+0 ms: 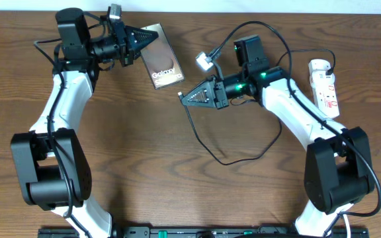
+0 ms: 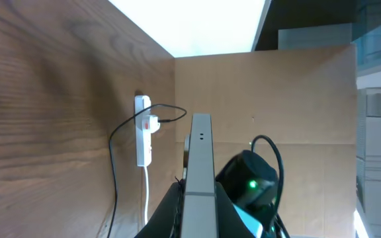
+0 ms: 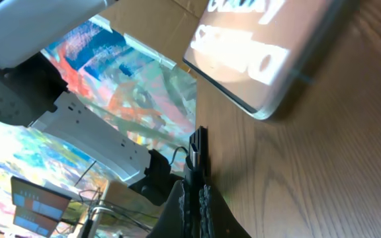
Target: Plug charger to phone and switch on socket
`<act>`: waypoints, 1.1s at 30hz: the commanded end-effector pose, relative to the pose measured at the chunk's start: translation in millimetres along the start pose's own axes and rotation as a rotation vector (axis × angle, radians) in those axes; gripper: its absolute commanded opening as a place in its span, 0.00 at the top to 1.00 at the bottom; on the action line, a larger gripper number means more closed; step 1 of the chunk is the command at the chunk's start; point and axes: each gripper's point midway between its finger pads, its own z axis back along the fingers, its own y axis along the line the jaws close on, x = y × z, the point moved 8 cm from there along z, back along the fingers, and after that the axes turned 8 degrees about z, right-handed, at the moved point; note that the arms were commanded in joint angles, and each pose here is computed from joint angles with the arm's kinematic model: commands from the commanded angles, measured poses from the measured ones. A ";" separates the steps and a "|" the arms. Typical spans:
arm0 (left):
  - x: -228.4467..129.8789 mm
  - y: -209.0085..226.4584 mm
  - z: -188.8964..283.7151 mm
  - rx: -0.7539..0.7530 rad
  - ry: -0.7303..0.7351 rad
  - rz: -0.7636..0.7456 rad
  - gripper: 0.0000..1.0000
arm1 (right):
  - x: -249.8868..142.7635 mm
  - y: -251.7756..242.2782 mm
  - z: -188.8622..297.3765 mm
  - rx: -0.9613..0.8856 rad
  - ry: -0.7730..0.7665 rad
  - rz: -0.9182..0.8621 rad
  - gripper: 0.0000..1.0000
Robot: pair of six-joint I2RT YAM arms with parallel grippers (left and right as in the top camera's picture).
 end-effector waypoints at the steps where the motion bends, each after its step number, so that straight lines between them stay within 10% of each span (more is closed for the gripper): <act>1: 1.2 -4.3 -4.6 -0.002 -0.004 -0.024 0.93 | 2.0 1.8 -3.5 0.002 0.003 -0.029 0.99; 33: 2.9 -9.0 -3.2 -0.018 -0.007 -0.059 0.93 | 14.4 -2.6 -2.3 -0.044 -0.024 -0.060 0.99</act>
